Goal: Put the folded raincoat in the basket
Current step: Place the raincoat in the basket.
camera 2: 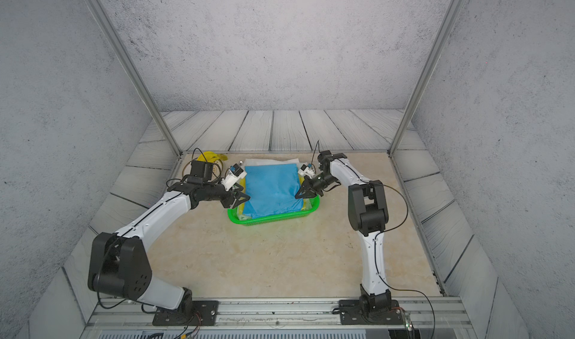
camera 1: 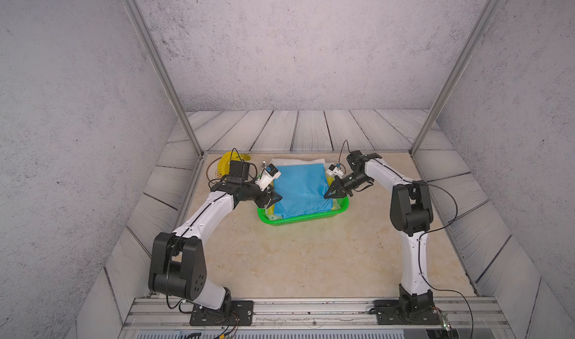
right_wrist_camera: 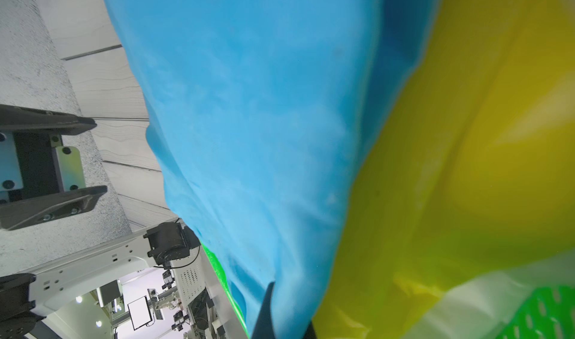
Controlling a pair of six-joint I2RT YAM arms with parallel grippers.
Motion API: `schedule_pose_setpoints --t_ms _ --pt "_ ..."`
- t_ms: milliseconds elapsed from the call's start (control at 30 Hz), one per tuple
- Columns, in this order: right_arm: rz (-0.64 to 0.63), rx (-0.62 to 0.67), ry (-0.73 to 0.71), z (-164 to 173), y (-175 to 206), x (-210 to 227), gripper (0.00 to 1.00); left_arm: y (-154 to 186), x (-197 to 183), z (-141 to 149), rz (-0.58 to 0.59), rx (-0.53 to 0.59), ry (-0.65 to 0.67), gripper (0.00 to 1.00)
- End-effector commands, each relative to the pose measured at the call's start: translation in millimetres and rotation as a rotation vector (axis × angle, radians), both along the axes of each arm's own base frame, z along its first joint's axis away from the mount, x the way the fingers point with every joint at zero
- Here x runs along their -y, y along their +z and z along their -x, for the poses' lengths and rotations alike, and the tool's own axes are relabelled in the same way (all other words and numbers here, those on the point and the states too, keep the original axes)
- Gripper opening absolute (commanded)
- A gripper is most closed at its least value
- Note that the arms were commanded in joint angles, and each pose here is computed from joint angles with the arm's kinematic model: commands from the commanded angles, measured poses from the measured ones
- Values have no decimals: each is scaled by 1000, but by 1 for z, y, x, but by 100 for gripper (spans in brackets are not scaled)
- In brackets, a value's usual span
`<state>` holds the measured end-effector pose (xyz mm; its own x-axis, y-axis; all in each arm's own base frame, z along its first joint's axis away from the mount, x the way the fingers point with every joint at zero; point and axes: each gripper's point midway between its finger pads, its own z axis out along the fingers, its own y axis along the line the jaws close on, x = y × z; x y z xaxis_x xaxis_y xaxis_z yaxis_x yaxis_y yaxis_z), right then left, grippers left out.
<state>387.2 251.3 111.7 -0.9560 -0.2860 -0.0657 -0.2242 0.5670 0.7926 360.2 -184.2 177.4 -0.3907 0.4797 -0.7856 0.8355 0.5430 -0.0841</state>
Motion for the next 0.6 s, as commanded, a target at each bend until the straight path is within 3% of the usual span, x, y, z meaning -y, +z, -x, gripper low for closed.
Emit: schedule_pose_setpoints --t_ms 0,100,200,367,467,567 --pt "44 27 25 1 -2 3 0 4 -3 1 -7 -9 14 63" --pt "44 51 20 2 4 4 29 12 -10 0 -30 27 51 74" --pt "37 94 16 4 15 6 37 24 -23 -4 -22 71 114 98" --pt "73 227 -37 -1 53 14 56 38 -52 -15 -47 124 251 99" --pt "90 327 -85 -1 83 20 64 47 -74 -20 19 75 354 100" --pt "189 465 -192 -6 104 42 72 45 -103 -26 83 17 480 100"
